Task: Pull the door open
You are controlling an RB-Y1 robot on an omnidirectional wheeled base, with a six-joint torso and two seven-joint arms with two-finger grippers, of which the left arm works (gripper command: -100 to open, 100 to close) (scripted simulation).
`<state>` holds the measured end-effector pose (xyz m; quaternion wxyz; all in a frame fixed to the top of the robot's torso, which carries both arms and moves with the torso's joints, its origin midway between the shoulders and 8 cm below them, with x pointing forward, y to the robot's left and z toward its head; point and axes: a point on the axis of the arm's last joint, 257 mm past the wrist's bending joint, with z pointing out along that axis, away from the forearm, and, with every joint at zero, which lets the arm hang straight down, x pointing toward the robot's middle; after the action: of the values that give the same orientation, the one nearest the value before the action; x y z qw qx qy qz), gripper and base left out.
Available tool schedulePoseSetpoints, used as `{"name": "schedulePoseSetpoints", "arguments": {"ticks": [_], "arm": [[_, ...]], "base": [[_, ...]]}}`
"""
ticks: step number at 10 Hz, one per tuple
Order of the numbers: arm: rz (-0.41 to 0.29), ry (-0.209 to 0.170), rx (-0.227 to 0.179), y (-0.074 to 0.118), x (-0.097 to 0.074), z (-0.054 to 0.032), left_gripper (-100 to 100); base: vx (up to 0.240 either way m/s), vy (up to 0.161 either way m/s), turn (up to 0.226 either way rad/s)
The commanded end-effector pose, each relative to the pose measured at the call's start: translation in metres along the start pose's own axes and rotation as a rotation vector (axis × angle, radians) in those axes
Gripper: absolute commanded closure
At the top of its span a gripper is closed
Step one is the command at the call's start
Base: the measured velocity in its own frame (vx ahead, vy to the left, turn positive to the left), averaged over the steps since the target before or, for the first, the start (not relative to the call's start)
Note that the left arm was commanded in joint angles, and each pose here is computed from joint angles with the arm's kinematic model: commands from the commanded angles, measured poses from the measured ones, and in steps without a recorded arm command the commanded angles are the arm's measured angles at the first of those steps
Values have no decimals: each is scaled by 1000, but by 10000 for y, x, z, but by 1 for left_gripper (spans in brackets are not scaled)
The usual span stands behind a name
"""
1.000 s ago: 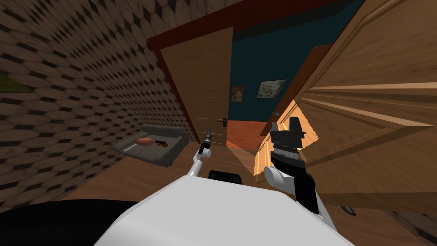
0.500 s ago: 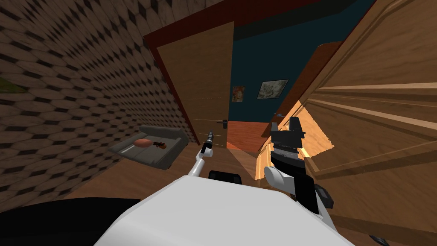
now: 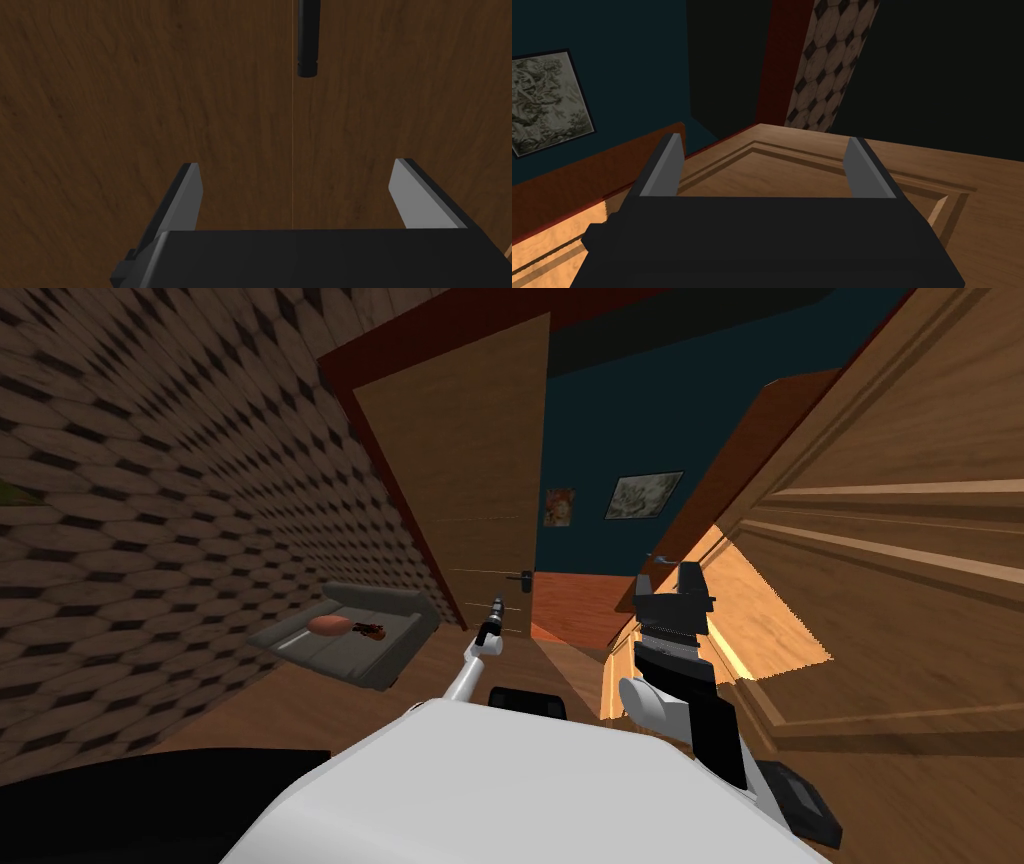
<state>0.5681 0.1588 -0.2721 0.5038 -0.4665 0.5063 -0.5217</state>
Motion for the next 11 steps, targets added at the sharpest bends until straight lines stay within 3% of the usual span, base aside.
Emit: {"name": "schedulePoseSetpoints", "arguments": {"ticks": [1,5,7,11], "arm": [[-5,8,-13,60,56,17,-100],[-22,29,-47,187,250,53,-100],[-4,22,-53,221,158,44,-100],[50,-5,-83,367,-140,27,-100]], "base": [[128,-41,14],[163,-95,18],[42,14,-68],[-80,135,-279]]}}
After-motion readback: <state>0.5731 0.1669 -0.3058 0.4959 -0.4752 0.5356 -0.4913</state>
